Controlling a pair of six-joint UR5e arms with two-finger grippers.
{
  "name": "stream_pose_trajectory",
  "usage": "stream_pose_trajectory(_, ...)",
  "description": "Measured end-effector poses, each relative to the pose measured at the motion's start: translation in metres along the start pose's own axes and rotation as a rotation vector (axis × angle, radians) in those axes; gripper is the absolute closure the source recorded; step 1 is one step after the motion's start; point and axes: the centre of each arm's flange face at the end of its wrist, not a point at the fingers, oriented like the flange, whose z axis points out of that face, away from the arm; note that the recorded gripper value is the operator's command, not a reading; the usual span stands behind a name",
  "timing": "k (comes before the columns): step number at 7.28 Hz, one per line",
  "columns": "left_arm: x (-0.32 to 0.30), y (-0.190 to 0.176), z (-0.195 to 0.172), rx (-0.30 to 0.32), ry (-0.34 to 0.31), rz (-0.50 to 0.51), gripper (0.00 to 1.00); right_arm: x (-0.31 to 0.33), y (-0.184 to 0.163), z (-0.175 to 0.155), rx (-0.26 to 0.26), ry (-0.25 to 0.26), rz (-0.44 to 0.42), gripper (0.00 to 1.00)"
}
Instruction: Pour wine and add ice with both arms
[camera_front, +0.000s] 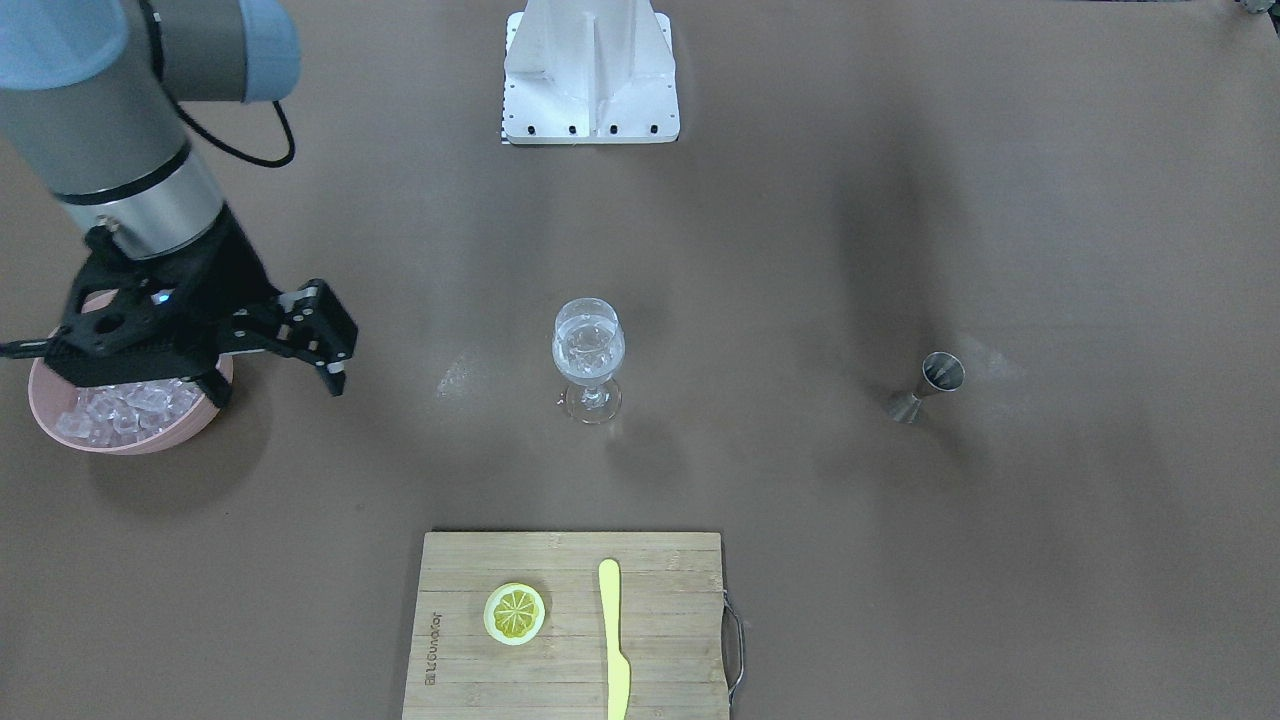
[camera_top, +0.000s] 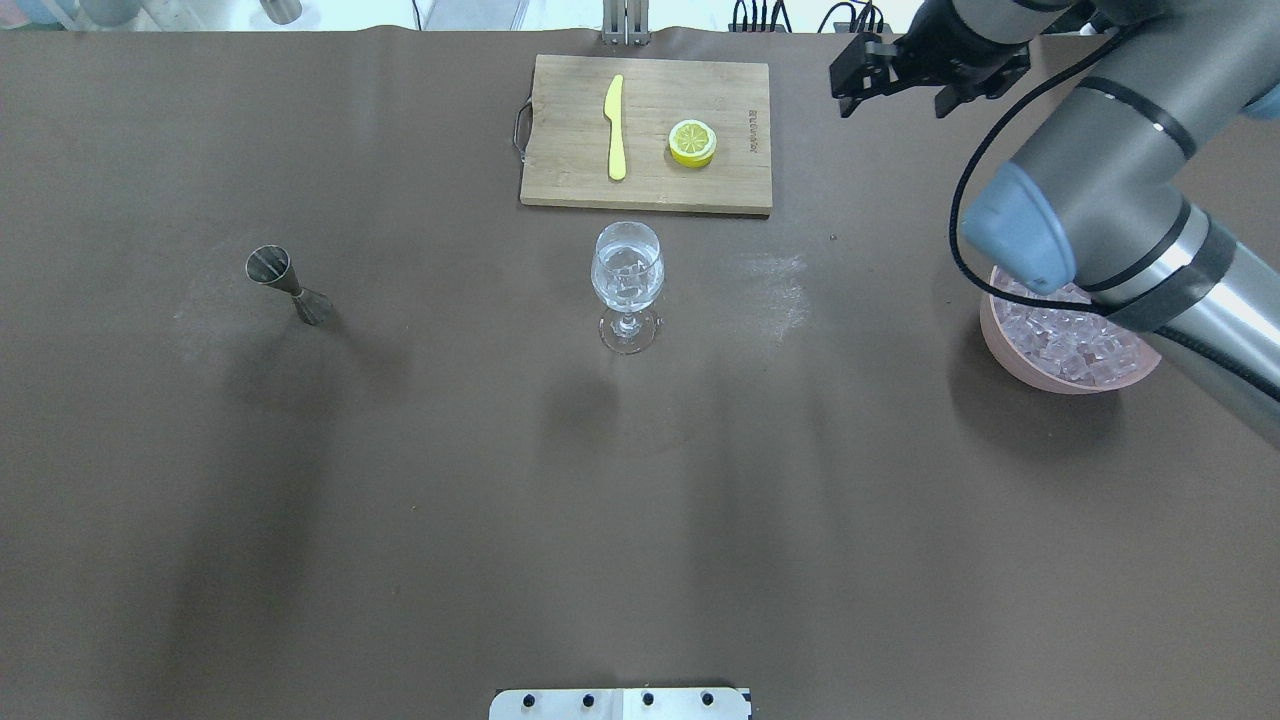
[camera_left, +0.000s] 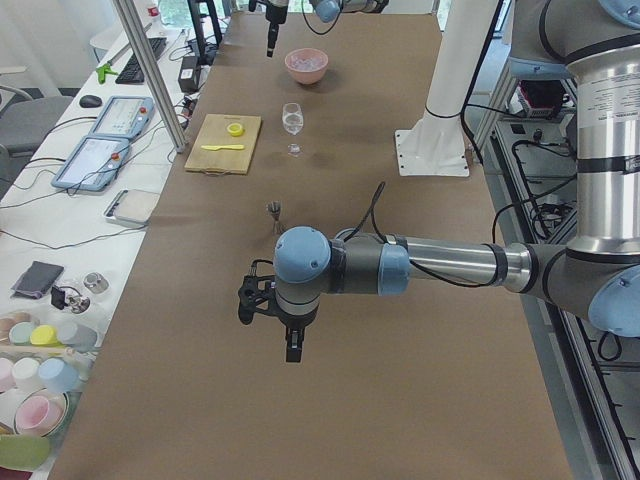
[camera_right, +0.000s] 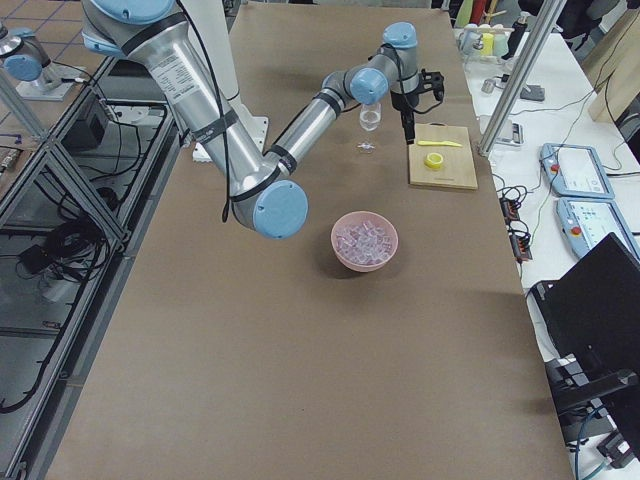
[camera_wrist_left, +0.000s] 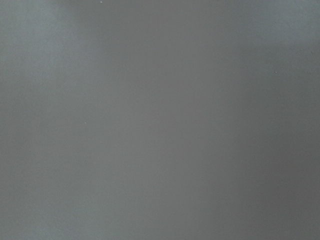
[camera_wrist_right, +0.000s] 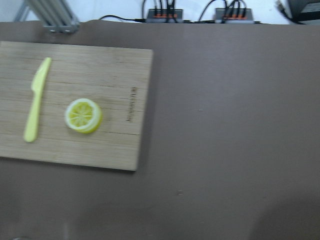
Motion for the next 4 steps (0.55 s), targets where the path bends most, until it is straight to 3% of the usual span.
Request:
stream_pose_trajectory(2, 0.019, -0.011, 0.013, -0.028, 0.002, 0.012, 0.02, 0.122, -0.001, 0.015, -0.05, 0.092, -0.079, 0.0)
stream_pose_trajectory(4, 0.026, -0.014, 0.018, -0.037, 0.003, 0.028, 0.02, 0.245, 0.032, 0.031, -0.131, 0.177, -0.118, 0.0)
